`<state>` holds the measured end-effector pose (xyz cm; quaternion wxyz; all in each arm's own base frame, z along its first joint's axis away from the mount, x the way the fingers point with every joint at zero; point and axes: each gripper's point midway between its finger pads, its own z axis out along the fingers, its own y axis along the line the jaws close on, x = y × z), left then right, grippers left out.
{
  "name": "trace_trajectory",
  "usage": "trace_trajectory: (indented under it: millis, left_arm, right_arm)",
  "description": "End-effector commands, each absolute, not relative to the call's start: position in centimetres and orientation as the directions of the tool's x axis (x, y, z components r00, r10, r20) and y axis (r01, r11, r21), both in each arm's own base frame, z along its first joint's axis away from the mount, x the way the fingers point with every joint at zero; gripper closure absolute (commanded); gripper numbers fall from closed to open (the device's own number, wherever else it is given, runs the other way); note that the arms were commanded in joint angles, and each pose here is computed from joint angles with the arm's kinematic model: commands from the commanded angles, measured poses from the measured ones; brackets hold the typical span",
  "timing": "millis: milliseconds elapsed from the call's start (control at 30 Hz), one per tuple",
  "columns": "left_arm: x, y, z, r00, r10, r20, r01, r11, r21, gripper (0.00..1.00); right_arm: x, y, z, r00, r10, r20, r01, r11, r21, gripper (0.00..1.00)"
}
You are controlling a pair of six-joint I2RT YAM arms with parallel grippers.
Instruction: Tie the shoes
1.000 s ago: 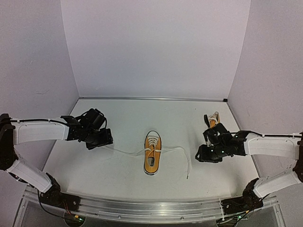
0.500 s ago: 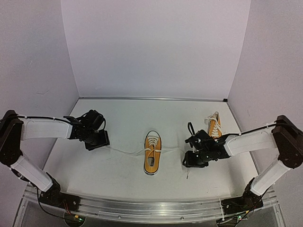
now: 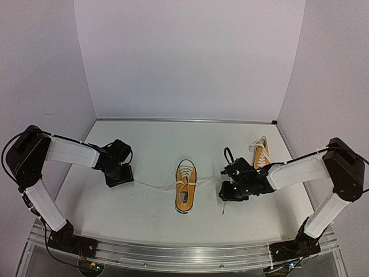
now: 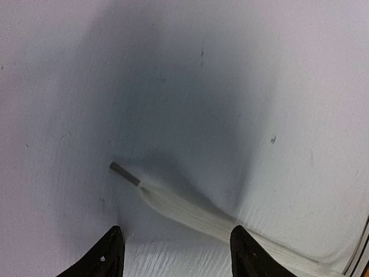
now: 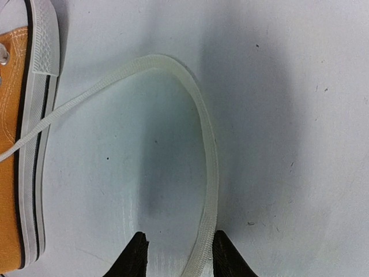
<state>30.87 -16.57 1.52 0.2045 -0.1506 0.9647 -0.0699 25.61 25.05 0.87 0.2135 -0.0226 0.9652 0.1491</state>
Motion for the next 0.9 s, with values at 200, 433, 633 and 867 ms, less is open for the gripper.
trace_trajectory:
  millis: [200,433,633,867]
  left_arm:
    - [34.8,-17.8,0.1,-0.867,-0.306,-0.394,-0.261,0.951,-0.166,0.39]
    - [34.5,-17.4,-2.6,-0.911,-0.227,-0.345,-0.218,0.974,-0.065,0.64]
    - [34.4,-17.7,-4.1,-0.934,-0.177,-0.311,-0.174,0.984,-0.037,0.96]
    - [35.1,-18.3,-1.1,-0.914,-0.137,-0.382,-0.121,0.991,-0.065,1.0]
  right_arm:
    - [21.1,19.4,-4.1,-0.96,-0.005,-0.281,-0.03,0.996,0.084,0.87]
    - [21.2,19.3,-2.3,-0.949,0.025,-0.315,-0.013,0.993,0.117,1.0]
    - [21.8,19.4,0.3,-0.929,0.049,-0.366,-0.005,0.989,0.146,1.0]
    - [23.3,20.1,5.0,-0.889,0.066,-0.454,-0.029,0.98,0.198,1.0]
